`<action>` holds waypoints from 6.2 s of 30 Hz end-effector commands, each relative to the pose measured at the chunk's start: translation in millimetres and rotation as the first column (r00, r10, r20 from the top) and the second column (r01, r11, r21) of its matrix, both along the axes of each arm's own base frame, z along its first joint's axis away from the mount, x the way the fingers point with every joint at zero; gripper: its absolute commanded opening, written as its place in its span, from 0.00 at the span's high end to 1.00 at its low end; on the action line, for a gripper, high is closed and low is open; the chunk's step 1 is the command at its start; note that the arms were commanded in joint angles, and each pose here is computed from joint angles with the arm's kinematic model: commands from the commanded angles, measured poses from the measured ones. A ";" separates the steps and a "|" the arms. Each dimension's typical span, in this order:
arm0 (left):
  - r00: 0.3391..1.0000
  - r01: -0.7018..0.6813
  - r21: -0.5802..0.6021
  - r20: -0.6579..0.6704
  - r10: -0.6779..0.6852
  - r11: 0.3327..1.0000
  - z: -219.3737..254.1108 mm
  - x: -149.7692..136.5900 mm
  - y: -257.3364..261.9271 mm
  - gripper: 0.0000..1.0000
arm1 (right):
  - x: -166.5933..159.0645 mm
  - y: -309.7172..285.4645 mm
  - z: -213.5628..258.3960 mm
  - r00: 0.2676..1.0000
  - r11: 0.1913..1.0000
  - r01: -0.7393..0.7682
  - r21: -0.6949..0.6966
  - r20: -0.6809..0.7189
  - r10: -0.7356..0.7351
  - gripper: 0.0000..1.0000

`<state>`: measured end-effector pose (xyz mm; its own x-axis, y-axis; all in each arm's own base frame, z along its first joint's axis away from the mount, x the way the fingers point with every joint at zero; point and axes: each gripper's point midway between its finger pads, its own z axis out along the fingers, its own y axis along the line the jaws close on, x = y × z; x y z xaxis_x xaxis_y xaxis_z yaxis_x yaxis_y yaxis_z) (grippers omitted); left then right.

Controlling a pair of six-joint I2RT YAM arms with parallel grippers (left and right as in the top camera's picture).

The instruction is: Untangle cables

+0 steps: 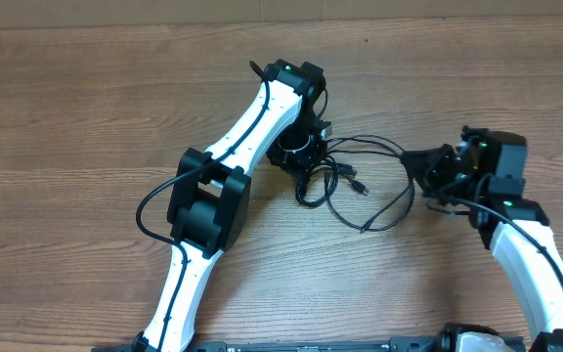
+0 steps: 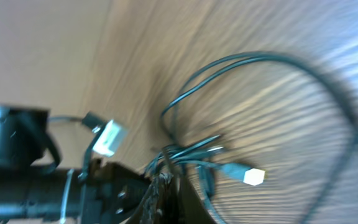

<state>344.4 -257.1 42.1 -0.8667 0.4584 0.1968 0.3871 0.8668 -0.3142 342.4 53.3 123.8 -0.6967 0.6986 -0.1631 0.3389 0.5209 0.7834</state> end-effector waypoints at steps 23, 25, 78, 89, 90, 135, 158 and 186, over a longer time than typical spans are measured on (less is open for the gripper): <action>0.999 -0.024 0.041 0.022 0.023 0.999 -5.6 10.6 15.9 0.96 | -29.4 -57.3 -28.2 0.984 0.966 0.073 -0.249 -0.143 -0.111 0.63; 0.999 0.020 -0.094 -0.026 -0.022 0.995 2.5 1.0 -2.6 0.96 | -32.7 -51.1 -28.3 0.984 0.974 0.054 -0.219 -0.156 -0.089 0.63; 0.995 -0.095 -0.889 -0.075 0.061 0.448 273.2 28.4 -50.2 0.96 | -8.8 21.7 36.8 0.991 0.978 -0.126 0.169 0.057 0.117 0.19; 0.999 -0.052 -0.848 -0.037 0.039 0.527 257.4 18.0 -64.8 0.96 | 18.3 16.7 70.7 0.997 0.940 0.014 0.342 0.068 -0.039 0.31; 0.999 -0.048 -0.846 -0.035 0.035 0.530 256.9 16.8 -66.3 0.96 | 19.5 16.2 72.1 0.997 0.936 0.024 0.352 0.064 -0.049 0.32; 0.999 0.038 -0.789 0.011 -0.047 0.614 239.0 -13.2 -98.6 0.96 | 18.6 21.0 79.8 0.997 0.919 0.003 0.394 0.066 -0.032 0.62; 0.988 0.089 -0.565 0.158 0.002 0.820 192.3 10.8 -74.7 0.96 | 16.9 -7.7 53.0 0.995 0.967 0.070 0.247 0.056 -0.086 0.96; 0.984 0.174 -0.405 0.101 -0.145 0.898 108.9 -24.8 -106.9 0.96 | -41.9 -47.8 -34.5 0.963 0.978 0.097 -0.183 -0.230 -0.138 0.93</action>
<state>325.0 -361.0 153.4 -0.7929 0.6027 -0.0898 0.5260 0.6025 -0.6003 294.2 14.1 78.3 -0.6417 0.7655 -0.0472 0.6048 0.5429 0.5826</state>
